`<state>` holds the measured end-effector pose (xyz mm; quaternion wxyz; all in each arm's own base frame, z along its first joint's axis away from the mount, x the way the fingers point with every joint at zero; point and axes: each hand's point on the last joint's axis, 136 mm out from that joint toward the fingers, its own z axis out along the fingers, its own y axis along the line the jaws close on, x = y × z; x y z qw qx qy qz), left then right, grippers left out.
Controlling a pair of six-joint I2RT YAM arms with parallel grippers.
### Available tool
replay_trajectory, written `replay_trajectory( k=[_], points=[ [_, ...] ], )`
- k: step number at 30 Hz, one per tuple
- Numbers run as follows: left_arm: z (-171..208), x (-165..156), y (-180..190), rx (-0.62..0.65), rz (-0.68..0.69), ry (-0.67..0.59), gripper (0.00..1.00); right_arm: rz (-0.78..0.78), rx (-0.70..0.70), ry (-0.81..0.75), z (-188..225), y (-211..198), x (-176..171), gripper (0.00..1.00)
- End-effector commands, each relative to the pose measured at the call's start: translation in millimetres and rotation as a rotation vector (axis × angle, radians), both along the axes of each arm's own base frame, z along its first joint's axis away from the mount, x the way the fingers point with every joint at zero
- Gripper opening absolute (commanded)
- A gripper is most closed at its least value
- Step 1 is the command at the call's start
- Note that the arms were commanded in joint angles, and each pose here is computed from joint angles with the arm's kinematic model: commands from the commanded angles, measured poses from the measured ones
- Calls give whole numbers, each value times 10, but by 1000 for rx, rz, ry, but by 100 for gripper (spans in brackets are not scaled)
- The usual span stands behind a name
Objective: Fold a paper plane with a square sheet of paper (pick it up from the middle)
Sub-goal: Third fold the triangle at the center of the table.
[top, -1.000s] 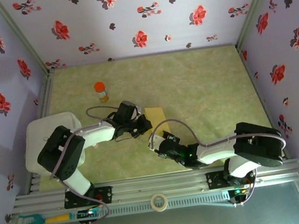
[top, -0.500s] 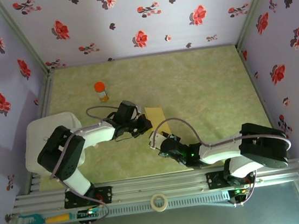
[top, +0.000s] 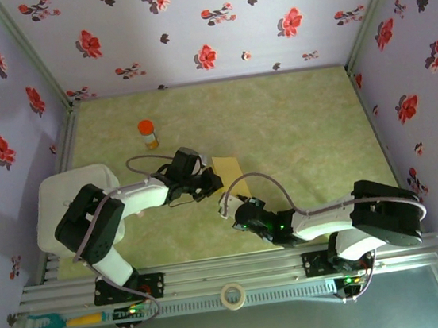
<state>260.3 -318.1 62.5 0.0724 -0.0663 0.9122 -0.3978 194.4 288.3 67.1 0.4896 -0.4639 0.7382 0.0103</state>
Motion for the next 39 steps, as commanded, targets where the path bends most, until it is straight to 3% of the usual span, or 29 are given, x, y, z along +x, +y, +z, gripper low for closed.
replay_trajectory(
  k=[1, 11, 17, 28, 39],
  points=[
    [1, -31, 31, -12, 8, 19, 4, -31, 9, -8, 27, -7, 19, 19],
    [10, -30, 33, -14, 9, 16, 6, -25, 24, 13, 22, 28, 2, 5],
    [53, -27, 41, -6, 0, 0, 21, -53, 60, 39, 43, 0, 8, 0],
    [297, 82, 379, 113, 54, -102, 36, -69, 292, 443, 42, 23, -58, 0],
    [446, 137, 361, 89, 44, -136, 28, -130, 473, 830, 80, 103, -92, 0]
  ],
)
